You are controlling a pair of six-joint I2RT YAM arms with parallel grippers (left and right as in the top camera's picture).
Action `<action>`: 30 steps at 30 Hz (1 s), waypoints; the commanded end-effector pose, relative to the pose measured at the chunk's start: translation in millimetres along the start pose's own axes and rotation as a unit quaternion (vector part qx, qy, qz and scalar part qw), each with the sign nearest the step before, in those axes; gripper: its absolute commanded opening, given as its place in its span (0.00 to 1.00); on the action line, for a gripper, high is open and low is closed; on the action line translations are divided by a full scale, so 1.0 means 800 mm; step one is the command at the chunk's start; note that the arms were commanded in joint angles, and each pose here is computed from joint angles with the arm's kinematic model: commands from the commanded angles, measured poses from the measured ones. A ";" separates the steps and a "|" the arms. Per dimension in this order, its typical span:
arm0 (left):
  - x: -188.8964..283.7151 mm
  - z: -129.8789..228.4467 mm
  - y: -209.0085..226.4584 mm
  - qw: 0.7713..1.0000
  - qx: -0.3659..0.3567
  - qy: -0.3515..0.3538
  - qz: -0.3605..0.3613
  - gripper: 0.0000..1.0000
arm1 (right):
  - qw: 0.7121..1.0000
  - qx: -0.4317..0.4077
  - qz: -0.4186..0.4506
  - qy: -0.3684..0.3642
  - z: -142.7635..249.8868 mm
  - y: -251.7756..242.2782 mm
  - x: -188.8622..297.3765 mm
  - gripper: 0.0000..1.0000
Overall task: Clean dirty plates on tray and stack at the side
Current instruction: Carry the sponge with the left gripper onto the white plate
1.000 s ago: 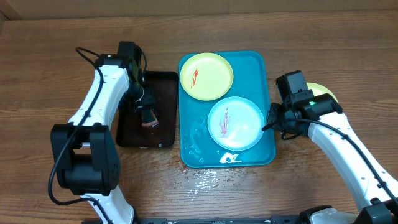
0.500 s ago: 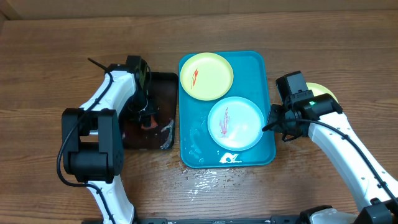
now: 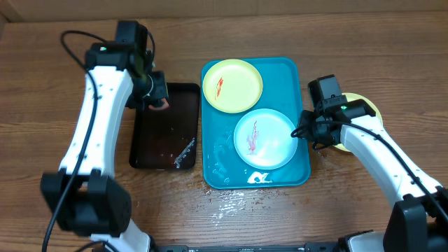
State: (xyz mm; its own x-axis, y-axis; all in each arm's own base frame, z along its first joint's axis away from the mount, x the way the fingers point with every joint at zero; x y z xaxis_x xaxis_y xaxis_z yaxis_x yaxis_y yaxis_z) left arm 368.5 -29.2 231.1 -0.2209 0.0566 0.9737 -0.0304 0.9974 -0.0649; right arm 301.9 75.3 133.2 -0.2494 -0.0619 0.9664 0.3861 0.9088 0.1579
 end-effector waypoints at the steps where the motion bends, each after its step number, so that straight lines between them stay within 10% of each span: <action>1: 0.031 0.003 -0.025 0.999 -0.031 -0.030 0.029 0.04 | 0.998 0.047 -0.041 0.018 0.001 0.013 -0.008 0.45; 9: 0.031 0.007 -0.060 0.996 -0.072 -0.036 0.041 0.04 | 0.995 0.071 -0.045 0.052 0.014 0.012 -0.053 0.41; 17: 0.028 0.007 -0.091 0.993 -0.082 -0.042 0.074 0.04 | 0.992 0.078 -0.039 0.092 0.033 0.011 -0.094 0.05; 30: -0.075 0.030 -0.247 0.977 -0.103 0.044 0.179 0.04 | 0.994 0.065 -0.032 0.088 0.032 0.010 -0.094 0.04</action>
State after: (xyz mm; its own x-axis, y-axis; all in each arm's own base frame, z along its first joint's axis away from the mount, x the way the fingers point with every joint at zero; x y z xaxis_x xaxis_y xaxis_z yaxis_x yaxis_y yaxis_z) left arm 370.6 -198.8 212.1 -0.2070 0.3681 0.9065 0.2892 0.9081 -0.3027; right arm 306.1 99.6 64.7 -0.1308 -0.2084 0.9693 0.2411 0.9416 0.2350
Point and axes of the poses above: each gripper's point midway between its finger pads, its own x axis back along the fingers, its own y axis along the line the jaws close on, z = x × y, the point moved 6 cm from there along x, back along the fingers, and after that the axes turned 9 degrees about -x, right-handed, at the moved point
